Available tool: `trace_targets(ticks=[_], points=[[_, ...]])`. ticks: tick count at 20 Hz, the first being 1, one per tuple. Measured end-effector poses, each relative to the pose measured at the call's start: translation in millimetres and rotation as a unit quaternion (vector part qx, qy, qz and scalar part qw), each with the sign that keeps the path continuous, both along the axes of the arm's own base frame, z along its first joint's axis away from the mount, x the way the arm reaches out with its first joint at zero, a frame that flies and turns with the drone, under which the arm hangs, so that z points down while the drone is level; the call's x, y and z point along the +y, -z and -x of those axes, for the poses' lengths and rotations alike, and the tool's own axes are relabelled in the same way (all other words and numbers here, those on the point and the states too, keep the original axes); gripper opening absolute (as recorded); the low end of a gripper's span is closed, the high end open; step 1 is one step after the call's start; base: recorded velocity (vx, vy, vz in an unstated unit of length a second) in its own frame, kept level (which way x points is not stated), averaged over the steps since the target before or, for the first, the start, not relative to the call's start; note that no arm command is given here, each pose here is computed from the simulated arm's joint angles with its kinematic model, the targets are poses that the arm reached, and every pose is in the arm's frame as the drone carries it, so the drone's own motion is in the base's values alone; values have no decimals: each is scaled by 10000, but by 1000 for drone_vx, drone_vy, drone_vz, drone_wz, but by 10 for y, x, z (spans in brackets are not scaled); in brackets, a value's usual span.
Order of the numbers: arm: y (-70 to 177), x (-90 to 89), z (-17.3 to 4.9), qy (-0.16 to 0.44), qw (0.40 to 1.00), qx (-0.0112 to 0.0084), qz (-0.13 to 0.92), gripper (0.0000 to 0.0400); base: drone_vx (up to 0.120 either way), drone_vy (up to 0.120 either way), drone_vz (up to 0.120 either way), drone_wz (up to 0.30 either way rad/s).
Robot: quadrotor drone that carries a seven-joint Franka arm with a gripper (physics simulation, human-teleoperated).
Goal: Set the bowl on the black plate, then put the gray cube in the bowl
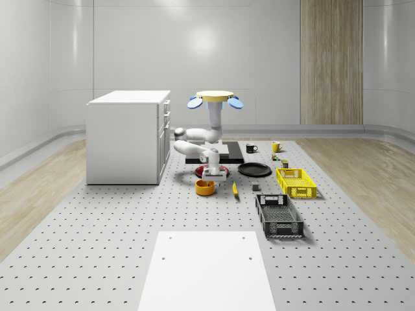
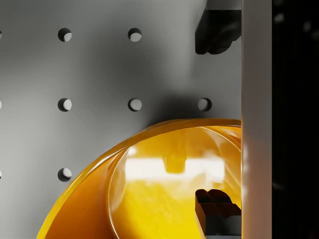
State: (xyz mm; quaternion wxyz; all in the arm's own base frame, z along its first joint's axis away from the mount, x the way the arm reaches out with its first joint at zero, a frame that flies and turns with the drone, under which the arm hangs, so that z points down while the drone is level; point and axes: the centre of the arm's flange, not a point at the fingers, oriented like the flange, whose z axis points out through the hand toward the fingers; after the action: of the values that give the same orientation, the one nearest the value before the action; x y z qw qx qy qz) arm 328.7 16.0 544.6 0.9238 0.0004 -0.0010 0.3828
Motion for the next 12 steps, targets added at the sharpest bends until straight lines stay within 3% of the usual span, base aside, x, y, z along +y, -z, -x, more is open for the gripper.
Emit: trace_targets(ticks=[4, 5, 7, 9, 12], points=[[-1, 12, 0, 0, 10000, 0, 0, 400, 0, 0, 0, 0], [-1, 14, 0, 0, 10000, 0, 0, 334, 0, 0, 0, 0], [-1, 16, 0, 0, 10000, 0, 0, 242, 0, 0, 0, 0], [-1, 18, 0, 0, 10000, 0, 0, 186, 0, 0, 0, 0], [-1, 19, 0, 0, 10000, 0, 0, 141, 0, 0, 0, 0]])
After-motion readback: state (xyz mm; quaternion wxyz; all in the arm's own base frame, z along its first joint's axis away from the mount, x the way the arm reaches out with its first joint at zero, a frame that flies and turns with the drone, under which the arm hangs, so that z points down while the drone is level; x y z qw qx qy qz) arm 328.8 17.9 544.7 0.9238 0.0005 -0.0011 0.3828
